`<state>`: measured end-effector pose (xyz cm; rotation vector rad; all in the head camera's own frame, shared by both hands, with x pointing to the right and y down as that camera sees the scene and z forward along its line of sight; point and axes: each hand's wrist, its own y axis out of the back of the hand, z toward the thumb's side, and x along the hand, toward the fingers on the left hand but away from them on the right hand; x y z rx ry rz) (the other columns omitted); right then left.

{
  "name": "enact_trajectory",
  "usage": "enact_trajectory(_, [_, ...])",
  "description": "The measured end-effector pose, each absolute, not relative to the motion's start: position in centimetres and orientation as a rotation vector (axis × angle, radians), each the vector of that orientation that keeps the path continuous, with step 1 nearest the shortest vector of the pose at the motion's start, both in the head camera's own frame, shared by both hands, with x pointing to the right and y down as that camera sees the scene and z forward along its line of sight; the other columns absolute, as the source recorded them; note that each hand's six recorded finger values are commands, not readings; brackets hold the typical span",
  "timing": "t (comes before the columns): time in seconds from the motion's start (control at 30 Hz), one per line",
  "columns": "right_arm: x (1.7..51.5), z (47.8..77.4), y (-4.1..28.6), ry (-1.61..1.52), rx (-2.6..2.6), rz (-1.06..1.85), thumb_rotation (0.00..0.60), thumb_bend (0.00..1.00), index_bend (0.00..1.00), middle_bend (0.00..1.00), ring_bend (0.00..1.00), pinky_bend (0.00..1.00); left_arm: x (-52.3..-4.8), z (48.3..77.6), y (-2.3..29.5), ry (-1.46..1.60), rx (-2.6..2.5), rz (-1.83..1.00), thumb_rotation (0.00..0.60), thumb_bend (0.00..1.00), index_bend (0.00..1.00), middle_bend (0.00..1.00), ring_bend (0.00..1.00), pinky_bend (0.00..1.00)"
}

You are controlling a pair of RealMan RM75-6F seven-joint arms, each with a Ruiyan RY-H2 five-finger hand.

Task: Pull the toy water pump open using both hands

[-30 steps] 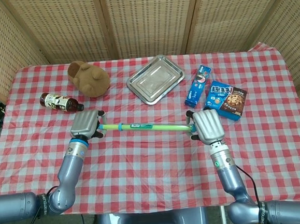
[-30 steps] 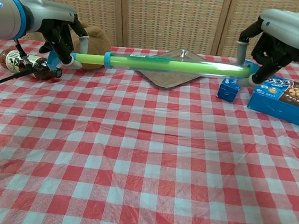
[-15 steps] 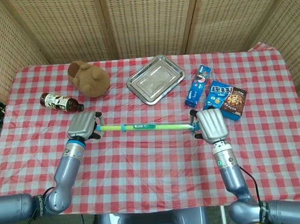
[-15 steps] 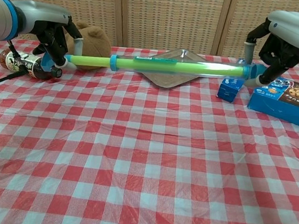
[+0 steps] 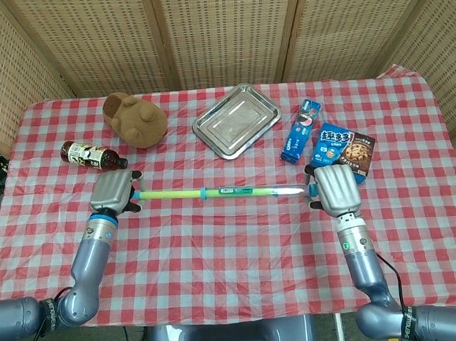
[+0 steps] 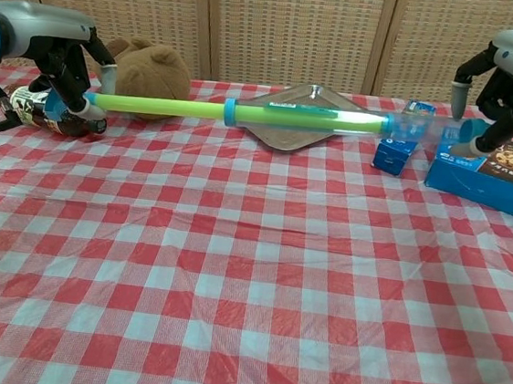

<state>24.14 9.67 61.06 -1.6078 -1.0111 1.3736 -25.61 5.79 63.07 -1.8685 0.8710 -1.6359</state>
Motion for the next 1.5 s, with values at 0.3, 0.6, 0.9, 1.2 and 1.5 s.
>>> enact_trajectory(0.3, [25.8,61.3,9.7,-1.017,-1.581,1.411,0.600,0.38,0.68,1.00,0.95,0.51,-28.0,63.5,6.2,0.868,-1.820,-1.677,0.600,0.65,0.87,0.93,0.85,0.75])
enact_trajectory(0.6, [26.9,61.5,9.6,-1.024,-1.560,1.438,0.600,0.38,0.69,1.00,0.95,0.51,-29.8,63.7,6.5,0.881,-1.793,-1.707,0.600,0.64,0.87,0.93,0.85,0.75])
enact_trajectory(0.9, [28.0,61.3,9.2,-1.038,-1.529,1.458,0.600,0.38,0.69,1.00,0.95,0.51,-30.5,63.6,6.5,0.886,-1.781,-1.713,0.600,0.65,0.87,0.93,0.85,0.75])
enact_trajectory(1.2, [29.4,61.1,8.7,-1.061,-1.504,1.476,0.600,0.38,0.69,1.00,0.95,0.51,-30.6,63.7,6.7,0.887,-1.782,-1.720,0.600,0.64,0.87,0.93,0.85,0.75])
enact_trajectory(1.5, [30.8,61.3,8.5,-1.062,-1.479,1.508,0.600,0.38,0.70,1.00,0.95,0.51,-30.7,63.6,6.6,0.894,-1.780,-1.719,0.600,0.64,0.87,0.93,0.85,0.75])
